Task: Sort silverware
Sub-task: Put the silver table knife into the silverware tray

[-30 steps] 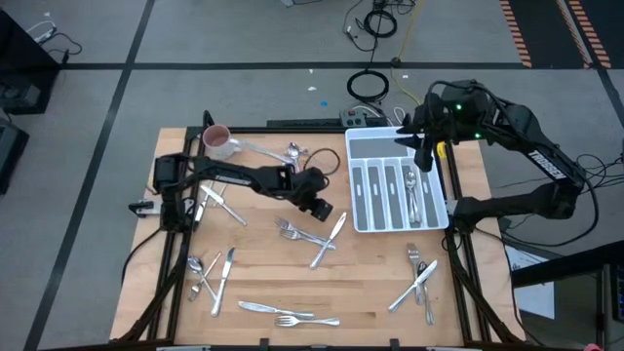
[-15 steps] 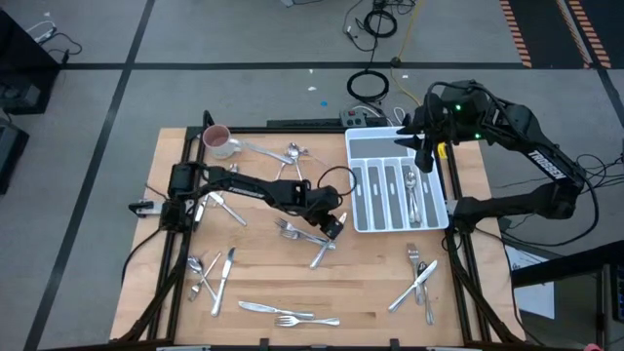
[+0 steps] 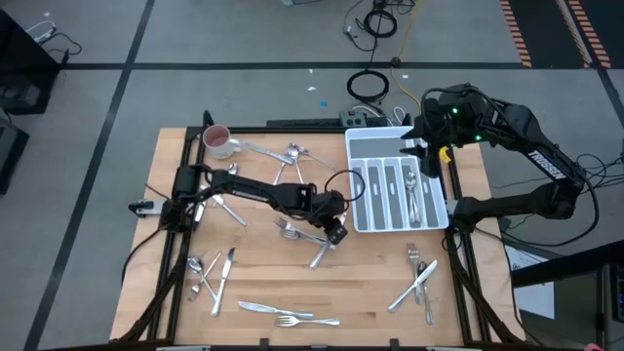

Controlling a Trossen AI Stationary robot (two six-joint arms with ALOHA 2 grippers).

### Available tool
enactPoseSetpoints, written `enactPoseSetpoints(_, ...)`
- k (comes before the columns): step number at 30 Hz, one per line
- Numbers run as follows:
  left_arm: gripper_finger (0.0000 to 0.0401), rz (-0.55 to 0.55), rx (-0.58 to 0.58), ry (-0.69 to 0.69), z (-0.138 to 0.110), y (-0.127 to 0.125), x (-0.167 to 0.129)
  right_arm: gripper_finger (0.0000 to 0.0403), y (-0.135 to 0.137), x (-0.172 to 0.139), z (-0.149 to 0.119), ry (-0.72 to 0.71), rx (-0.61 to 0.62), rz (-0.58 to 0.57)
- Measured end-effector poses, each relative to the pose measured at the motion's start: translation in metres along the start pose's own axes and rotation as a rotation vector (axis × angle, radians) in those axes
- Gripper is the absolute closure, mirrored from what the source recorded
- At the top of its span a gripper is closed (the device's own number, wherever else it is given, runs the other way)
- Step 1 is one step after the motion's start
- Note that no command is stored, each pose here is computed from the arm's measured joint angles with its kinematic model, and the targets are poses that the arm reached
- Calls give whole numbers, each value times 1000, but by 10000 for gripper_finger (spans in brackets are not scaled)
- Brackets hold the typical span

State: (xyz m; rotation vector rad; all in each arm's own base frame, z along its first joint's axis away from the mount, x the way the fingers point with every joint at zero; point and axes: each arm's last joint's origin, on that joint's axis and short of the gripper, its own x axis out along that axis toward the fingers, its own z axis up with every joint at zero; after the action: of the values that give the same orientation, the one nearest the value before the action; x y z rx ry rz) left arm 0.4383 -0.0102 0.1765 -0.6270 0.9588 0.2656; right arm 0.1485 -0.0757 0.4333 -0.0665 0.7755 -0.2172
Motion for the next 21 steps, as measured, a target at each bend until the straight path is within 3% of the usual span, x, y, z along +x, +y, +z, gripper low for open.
enactPoseSetpoints(5,260,33,-50,-6,-1,1,0,217,0,0,0,1,-14,0)
enactPoseSetpoints(12,260,121,-145,89,-9,12,-1,208,0,0,0,1,-10,0)
enactPoseSetpoints(21,260,108,-142,4,-4,8,0,210,0,1,1,-4,28,-2)
